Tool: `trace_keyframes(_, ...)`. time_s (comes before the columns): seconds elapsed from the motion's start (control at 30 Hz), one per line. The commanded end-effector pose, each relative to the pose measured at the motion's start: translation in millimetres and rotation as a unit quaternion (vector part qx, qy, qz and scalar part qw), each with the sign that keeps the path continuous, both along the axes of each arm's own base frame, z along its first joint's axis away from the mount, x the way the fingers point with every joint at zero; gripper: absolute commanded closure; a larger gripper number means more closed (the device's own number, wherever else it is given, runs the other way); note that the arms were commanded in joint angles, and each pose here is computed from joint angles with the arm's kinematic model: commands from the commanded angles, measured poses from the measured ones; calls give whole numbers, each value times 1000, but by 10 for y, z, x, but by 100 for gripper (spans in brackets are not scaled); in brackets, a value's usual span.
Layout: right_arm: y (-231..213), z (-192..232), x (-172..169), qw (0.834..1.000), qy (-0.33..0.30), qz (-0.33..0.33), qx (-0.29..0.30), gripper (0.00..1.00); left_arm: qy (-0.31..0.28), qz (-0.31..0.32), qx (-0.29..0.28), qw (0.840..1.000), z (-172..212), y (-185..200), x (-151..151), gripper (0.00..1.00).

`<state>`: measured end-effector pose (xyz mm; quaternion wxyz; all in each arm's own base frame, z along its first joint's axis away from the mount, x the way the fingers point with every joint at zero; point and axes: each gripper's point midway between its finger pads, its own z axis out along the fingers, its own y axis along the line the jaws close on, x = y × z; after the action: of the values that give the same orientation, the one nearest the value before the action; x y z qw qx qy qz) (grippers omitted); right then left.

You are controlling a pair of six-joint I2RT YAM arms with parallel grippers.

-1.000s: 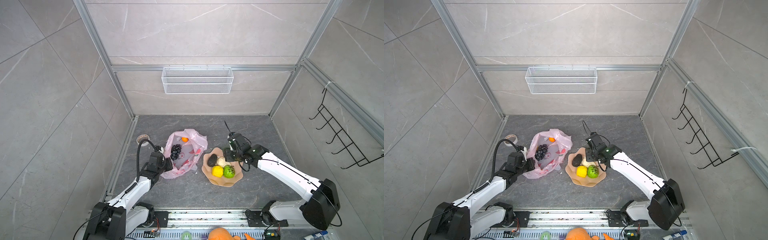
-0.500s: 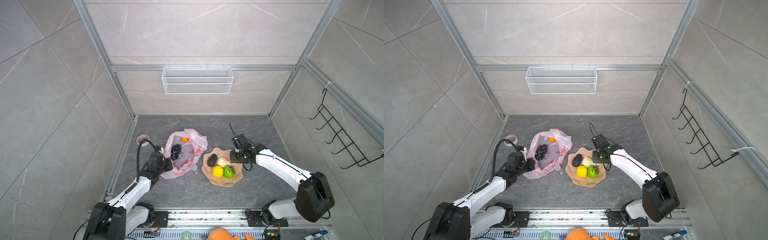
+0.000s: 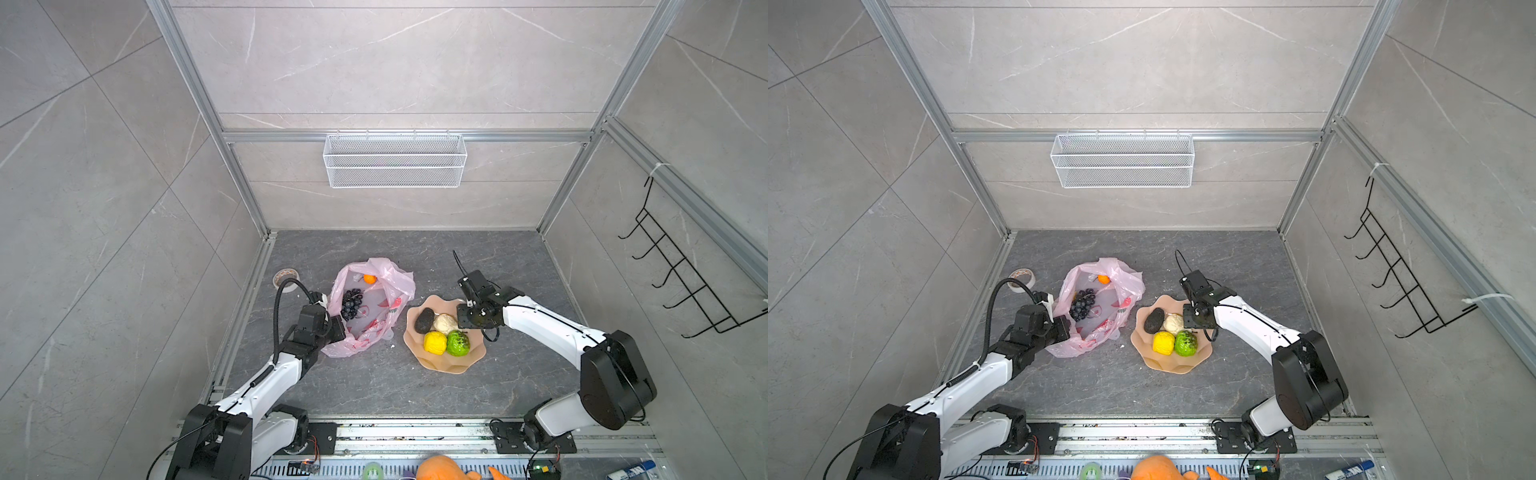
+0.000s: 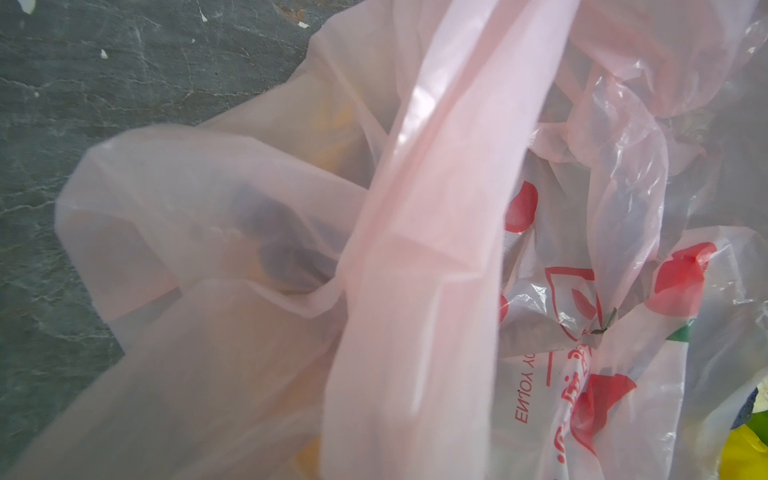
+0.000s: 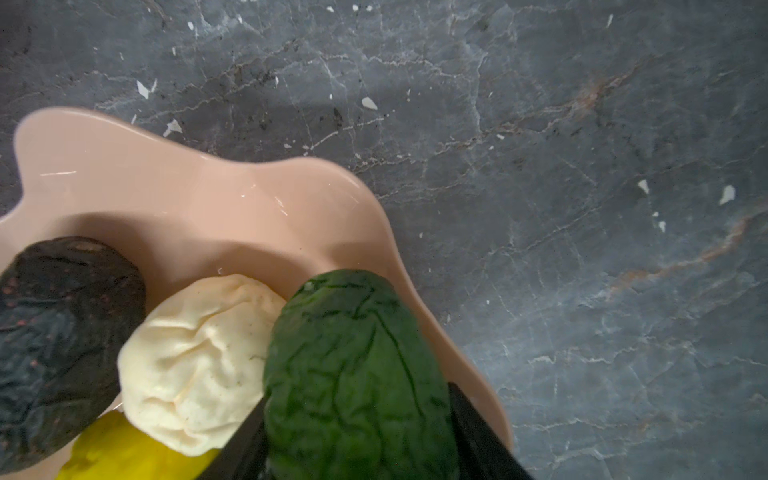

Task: Take the fake fruits out of the plastic bag
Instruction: 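Lift the green fruit out and lower it into the peach bowl, then open the right gripper to release the green fruit in the bowl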

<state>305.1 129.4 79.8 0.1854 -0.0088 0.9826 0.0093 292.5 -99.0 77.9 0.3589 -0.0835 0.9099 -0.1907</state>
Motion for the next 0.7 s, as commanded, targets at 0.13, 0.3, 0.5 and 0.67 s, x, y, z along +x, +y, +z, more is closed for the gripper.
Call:
trace_keyframes(0.13, 14, -45, -22, 1000, 6, -4, 6, 38, -23, -11, 4, 1000, 70, -28, 48, 95)
trace_keyframes(0.3, 16, 6, -20, 1000, 1, -3, 8, 36, -24, -12, 4, 1000, 75, -27, 44, 95)
trace_keyframes(0.5, 22, 86, -29, 1000, -6, -1, 13, 30, -25, -12, 4, 1000, 78, -28, 37, 95)
trace_keyframes(0.67, 52, 308, -36, 999, -26, 3, 21, 29, -26, -14, 3, 1000, 86, -32, 32, 94)
